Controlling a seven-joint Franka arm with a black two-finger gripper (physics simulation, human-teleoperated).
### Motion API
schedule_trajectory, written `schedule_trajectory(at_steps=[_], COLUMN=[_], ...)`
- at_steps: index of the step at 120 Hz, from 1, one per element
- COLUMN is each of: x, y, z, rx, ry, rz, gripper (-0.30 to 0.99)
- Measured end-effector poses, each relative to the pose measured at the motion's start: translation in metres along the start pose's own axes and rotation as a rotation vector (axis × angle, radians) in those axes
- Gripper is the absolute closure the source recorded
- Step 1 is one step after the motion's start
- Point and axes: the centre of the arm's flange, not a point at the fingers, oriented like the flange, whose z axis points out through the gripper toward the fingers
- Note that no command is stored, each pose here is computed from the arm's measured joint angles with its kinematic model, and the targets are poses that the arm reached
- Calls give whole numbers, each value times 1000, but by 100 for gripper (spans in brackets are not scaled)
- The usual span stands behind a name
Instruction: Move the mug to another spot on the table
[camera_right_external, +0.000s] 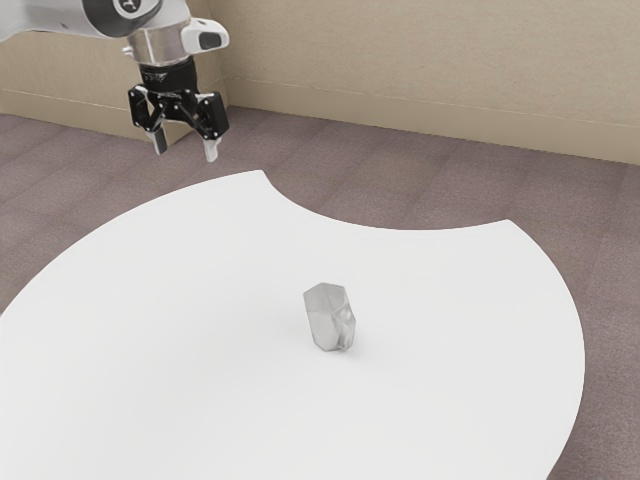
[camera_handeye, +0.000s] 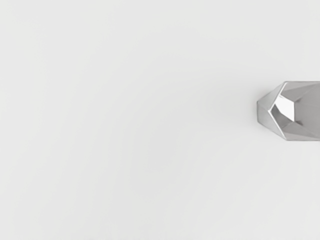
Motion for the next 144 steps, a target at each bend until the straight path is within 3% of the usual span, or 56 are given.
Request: schedule_trajectory(at_steps=[38, 52, 69, 91, 109, 144], x=[-4, -19, -34, -51, -48, -22], y=[1, 34, 94, 156, 171, 199], z=[-12, -12, 48, 108, 164, 216], rx=[-19, -50, -49, -46, -55, -116], ry=[24, 34, -27, -41, -46, -38], rz=[-34, -110, -238, -390, -533, -756], gripper=[0, 0, 0, 0, 0, 0])
